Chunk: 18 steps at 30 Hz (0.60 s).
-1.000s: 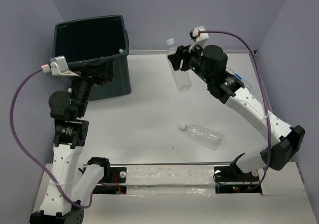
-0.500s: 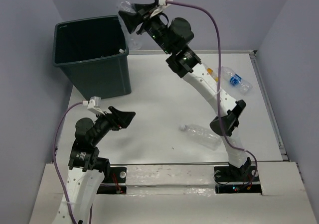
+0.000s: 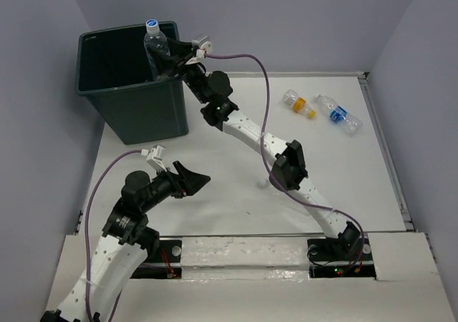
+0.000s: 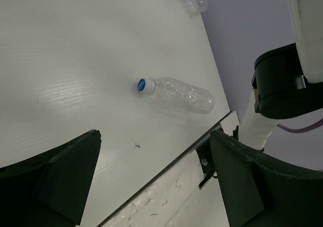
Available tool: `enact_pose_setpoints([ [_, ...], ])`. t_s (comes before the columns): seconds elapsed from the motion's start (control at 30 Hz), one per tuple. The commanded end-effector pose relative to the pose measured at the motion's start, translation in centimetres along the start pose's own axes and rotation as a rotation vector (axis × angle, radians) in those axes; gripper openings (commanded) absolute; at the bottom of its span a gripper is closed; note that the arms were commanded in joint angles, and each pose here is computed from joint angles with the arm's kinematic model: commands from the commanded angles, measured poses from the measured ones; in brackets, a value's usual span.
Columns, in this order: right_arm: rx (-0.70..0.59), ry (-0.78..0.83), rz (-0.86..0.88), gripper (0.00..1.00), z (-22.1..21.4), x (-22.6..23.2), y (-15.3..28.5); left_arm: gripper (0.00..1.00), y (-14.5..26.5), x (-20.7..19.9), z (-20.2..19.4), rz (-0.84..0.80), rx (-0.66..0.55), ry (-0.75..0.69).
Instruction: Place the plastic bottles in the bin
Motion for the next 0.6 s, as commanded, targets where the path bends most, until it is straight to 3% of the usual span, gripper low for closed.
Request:
enact_pose_setpoints([
  [0.0,-0.147,0.026,-0.008,0.77,5.1,-0.1,-1.0,0.99,-1.0,-0.3,-0.7,-0.003,0.037,0.014],
  [0.07,-0.105,0.033,0.022,0.93,5.7,0.6,-1.4,0.99,-1.6,-0.4,-0.4,0.020,0.031,-0.020],
  [0.17,-0.058,0.048,0.077,0.98,7.3,1.7,-1.6,0.99,-2.7,-1.6,0.0,0.041,0.031,-0.085],
  [0.23,-0.042,0.059,0.081,0.99,11.6,2.5,-2.0,0.99,-3.4,-2.2,0.1,0.048,0.034,-0.163],
  [0.3,0.066,0.059,0.104,1.00,11.2,3.0,-1.2,0.99,-4.7,-3.5,-0.2,0.050,0.052,-0.229],
  [0.33,0.046,0.061,0.112,1.00,15.3,3.8,-1.3,0.99,-5.6,-4.8,-1.0,0.021,0.086,-0.293],
  [0.37,0.061,0.065,0.101,1.00,16.7,3.9,-0.8,0.99,-6.1,-5.7,-1.3,0.003,0.091,-0.323],
  [0.4,0.172,0.074,0.067,0.99,14.1,2.6,0.8,0.99,-6.5,-6.6,-1.8,-0.018,0.107,-0.358],
  [0.43,0.143,0.081,0.059,0.99,19.4,2.8,1.6,0.99,-7.7,-7.4,-1.6,-0.006,0.092,-0.432],
  [0.47,0.286,0.077,0.012,0.98,16.3,1.5,4.3,0.99,-7.8,-8.9,-3.1,-0.043,0.124,-0.486],
  [0.5,0.327,0.082,-0.029,0.98,17.2,0.2,5.8,0.99,-8.3,-9.7,-3.5,-0.046,0.126,-0.531],
  [0.53,0.304,0.088,-0.047,0.98,22.1,0.3,7.6,0.99,-9.4,-10.4,-3.8,-0.048,0.124,-0.632],
  [0.57,0.342,0.072,-0.080,0.98,22.9,-0.4,9.4,0.99,-9.8,-10.8,-4.7,-0.064,0.138,-0.687],
])
Point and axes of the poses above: each gripper's point midway between its finger pads, its own y axis back along the fingers, its own x axis along the line the jaws close on, z = x × y, the point moved 3 cm from there along y, back along the fingers, and after that the axes turned 3 degrees about -y, right-handed, at the moved point
